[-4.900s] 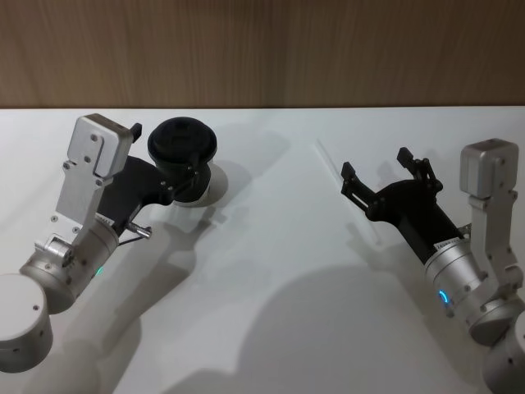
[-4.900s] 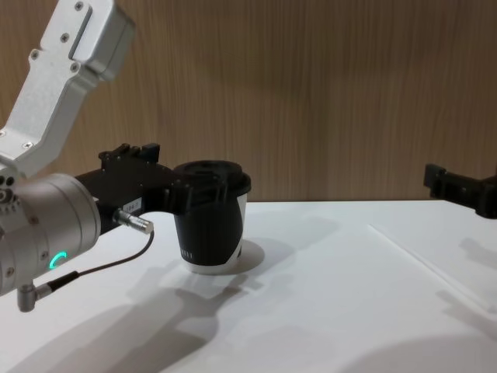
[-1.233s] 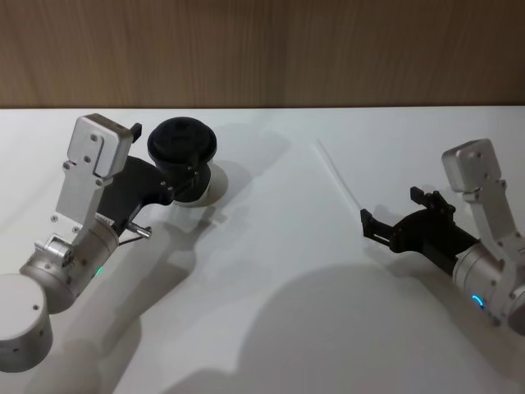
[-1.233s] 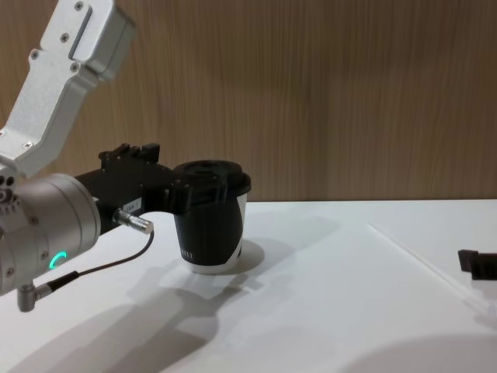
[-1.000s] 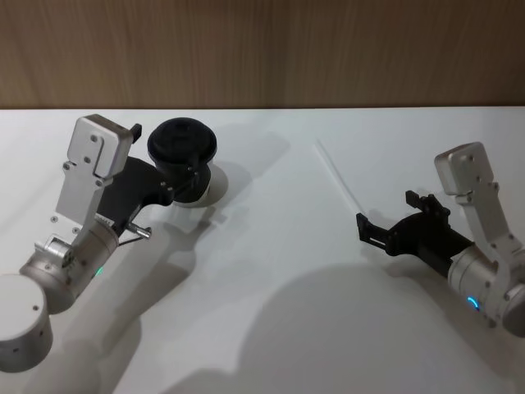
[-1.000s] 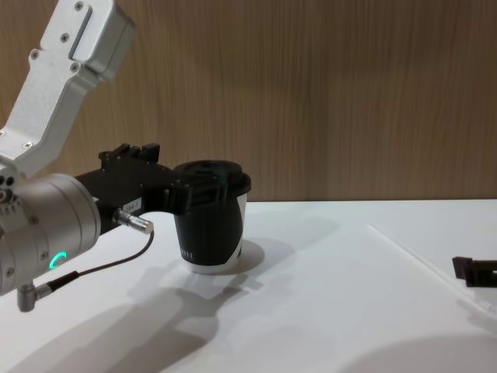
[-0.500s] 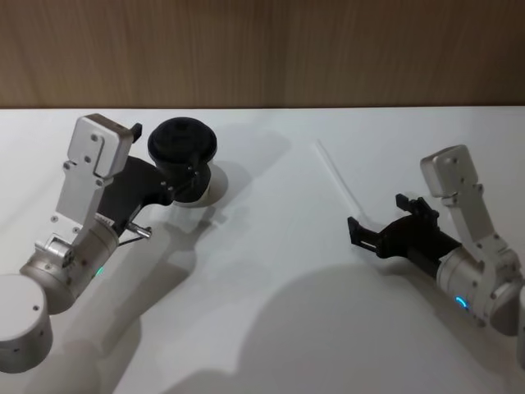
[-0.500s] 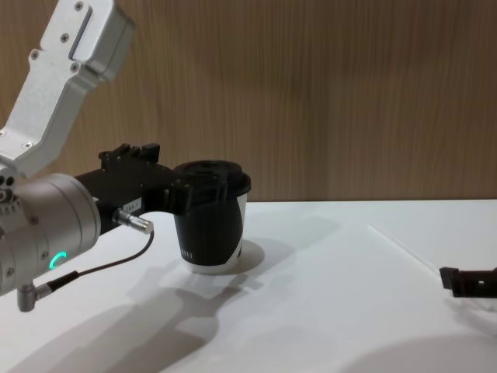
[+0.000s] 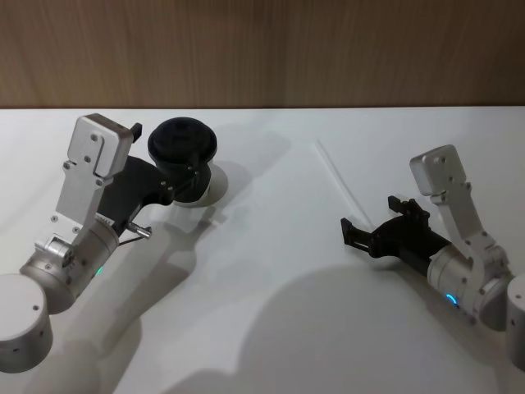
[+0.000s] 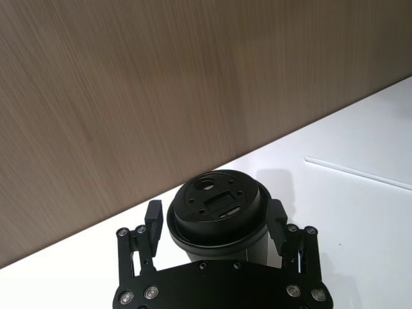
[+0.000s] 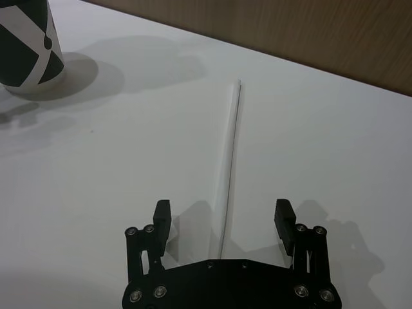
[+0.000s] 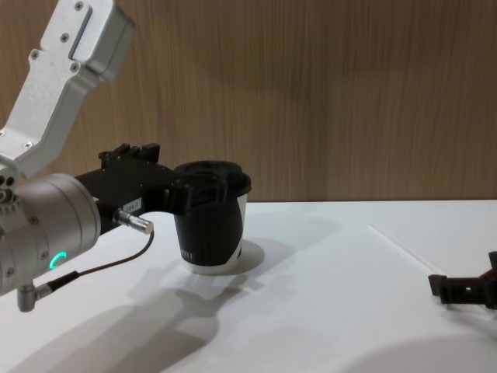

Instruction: Pick up the straw with one hand, pass it to the other hand, and insert it into the cup.

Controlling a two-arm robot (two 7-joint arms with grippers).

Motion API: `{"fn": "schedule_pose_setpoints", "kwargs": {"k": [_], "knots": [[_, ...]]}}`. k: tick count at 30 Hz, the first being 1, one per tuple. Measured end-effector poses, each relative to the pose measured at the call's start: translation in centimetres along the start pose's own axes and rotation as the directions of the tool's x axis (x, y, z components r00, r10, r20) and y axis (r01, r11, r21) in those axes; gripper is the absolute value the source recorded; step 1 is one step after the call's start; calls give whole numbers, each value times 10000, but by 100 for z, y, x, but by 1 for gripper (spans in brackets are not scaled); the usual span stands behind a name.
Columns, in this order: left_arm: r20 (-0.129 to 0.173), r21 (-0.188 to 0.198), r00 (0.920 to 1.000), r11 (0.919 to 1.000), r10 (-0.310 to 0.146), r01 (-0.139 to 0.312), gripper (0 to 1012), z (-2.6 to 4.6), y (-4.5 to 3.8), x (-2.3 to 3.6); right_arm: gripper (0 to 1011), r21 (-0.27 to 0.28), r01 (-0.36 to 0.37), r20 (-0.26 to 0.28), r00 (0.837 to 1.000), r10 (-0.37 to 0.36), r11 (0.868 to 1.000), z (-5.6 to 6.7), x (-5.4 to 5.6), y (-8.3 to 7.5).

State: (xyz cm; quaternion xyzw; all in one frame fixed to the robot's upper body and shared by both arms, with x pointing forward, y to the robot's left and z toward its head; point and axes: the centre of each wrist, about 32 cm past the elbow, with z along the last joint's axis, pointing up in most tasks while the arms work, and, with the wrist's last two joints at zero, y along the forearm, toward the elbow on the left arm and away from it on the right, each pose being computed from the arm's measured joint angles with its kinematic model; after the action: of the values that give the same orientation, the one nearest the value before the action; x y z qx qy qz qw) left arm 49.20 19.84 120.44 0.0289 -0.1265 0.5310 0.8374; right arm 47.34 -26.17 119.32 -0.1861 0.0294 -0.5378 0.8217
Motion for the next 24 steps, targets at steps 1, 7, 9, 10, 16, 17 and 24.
{"fn": "schedule_pose_setpoints", "kwargs": {"k": [1, 7, 9, 10, 16, 17, 24], "knots": [[0, 0, 10000, 10000, 1, -1, 1003, 0, 0, 0, 1001, -18, 5, -7, 10000, -5, 10000, -3, 3, 11], [0, 0, 10000, 10000, 0, 0, 1003, 0, 0, 0, 1001, -63, 0, -41, 10000, 0, 10000, -12, 17, 40], [0, -1, 10000, 10000, 0, 0, 1003, 0, 0, 0, 1001, -67, 11, -51, 10000, -11, 10000, -14, 22, 47], [-1, 0, 10000, 10000, 0, 0, 1003, 0, 0, 0, 992, -67, 11, -51, 10000, -11, 10000, -14, 22, 47], [0, 0, 10000, 10000, 0, 0, 1003, 0, 0, 0, 869, -63, 44, -102, 9999, -44, 10000, -19, 42, 55], [0, 0, 10000, 10000, 0, 0, 1003, 0, 0, 0, 838, -63, 45, -115, 9999, -46, 10000, -20, 43, 56], [-1, 0, 10000, 10000, 0, 0, 1003, 0, 0, 0, 627, -69, 72, -215, 9997, -73, 10000, -30, 60, 53]]}}
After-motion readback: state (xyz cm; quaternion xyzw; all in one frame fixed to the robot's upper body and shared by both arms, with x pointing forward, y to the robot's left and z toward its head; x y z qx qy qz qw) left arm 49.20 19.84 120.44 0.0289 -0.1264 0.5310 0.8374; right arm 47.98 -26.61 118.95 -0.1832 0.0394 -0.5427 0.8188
